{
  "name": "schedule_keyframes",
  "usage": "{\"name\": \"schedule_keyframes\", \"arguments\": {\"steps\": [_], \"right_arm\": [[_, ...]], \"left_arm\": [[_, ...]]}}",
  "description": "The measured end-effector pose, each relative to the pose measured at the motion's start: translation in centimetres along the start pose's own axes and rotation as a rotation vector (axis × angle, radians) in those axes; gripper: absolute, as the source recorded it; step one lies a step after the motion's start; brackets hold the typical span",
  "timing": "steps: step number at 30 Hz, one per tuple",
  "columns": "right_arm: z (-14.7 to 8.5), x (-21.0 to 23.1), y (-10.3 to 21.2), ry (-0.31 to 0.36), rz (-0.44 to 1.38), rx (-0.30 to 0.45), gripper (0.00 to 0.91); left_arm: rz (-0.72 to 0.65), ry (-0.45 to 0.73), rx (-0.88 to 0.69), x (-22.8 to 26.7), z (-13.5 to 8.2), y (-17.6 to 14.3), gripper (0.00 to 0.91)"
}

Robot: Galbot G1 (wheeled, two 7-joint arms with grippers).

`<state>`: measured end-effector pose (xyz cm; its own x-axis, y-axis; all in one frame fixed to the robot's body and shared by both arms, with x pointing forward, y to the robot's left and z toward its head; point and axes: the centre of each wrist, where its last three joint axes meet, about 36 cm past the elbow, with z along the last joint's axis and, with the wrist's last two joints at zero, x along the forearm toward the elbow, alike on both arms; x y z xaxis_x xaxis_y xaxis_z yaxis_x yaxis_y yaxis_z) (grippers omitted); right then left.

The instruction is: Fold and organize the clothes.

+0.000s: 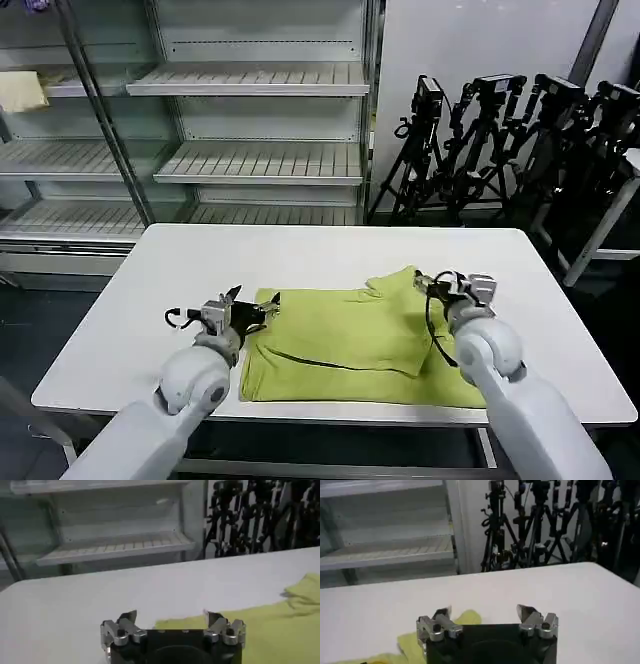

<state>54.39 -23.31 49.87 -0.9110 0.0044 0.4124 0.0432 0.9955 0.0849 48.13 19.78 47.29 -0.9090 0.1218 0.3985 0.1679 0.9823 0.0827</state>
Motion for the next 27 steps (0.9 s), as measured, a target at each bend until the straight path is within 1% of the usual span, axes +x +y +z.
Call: {"name": "schedule_keyframes", "arguments": {"steps": [7,8,9,10,11,12,13,14,15,16,27], "right_arm": [[-0.5,-3.1,1.0,0.055,0.004,-0.022,0.907],[-0.5,-3.5,1.0,0.062,0.004,-0.026,0.907],[-0.5,-3.8,1.1,0.069,0.004,-0.030,0.907],[-0.6,-4.0,1.2,0.074,0.004,-0.032,0.907],[-0.6,-4.4,1.4,0.081,0.003,-0.035,0.907],[-0.5,-4.6,1.4,0.089,0.002,-0.037,0.846],[-0.4,-4.9,1.4,0.097,0.003,-0.038,0.705],[-0.3,-5.1,1.4,0.105,0.002,-0.040,0.353],[-0.1,-5.3,1.5,0.113,0.001,-0.041,0.050],[0.0,-5.5,1.5,0.119,-0.001,-0.043,0.000],[0.5,-6.1,1.7,0.147,-0.025,-0.065,0.000]], "left_arm": [[-0.014,0.047,-0.001,-3.2,0.0,-0.2,0.907],[-0.016,0.053,-0.001,-3.5,0.1,-0.1,0.887],[-0.017,0.060,0.001,-3.8,0.2,-0.1,0.715],[-0.018,0.067,0.003,-4.1,0.3,-0.1,0.202],[-0.020,0.074,0.005,-4.3,0.3,-0.1,0.030],[-0.020,0.079,0.006,-4.5,0.4,-0.2,0.030],[-0.020,0.084,0.007,-4.7,0.5,-0.2,0.030],[-0.019,0.088,0.008,-4.8,0.6,-0.2,0.030],[-0.018,0.093,0.009,-4.9,0.7,-0.2,0.030],[-0.015,0.096,0.011,-5.0,0.7,-0.2,0.030],[-0.006,0.123,0.045,-5.3,1.2,0.0,0.030]]}}
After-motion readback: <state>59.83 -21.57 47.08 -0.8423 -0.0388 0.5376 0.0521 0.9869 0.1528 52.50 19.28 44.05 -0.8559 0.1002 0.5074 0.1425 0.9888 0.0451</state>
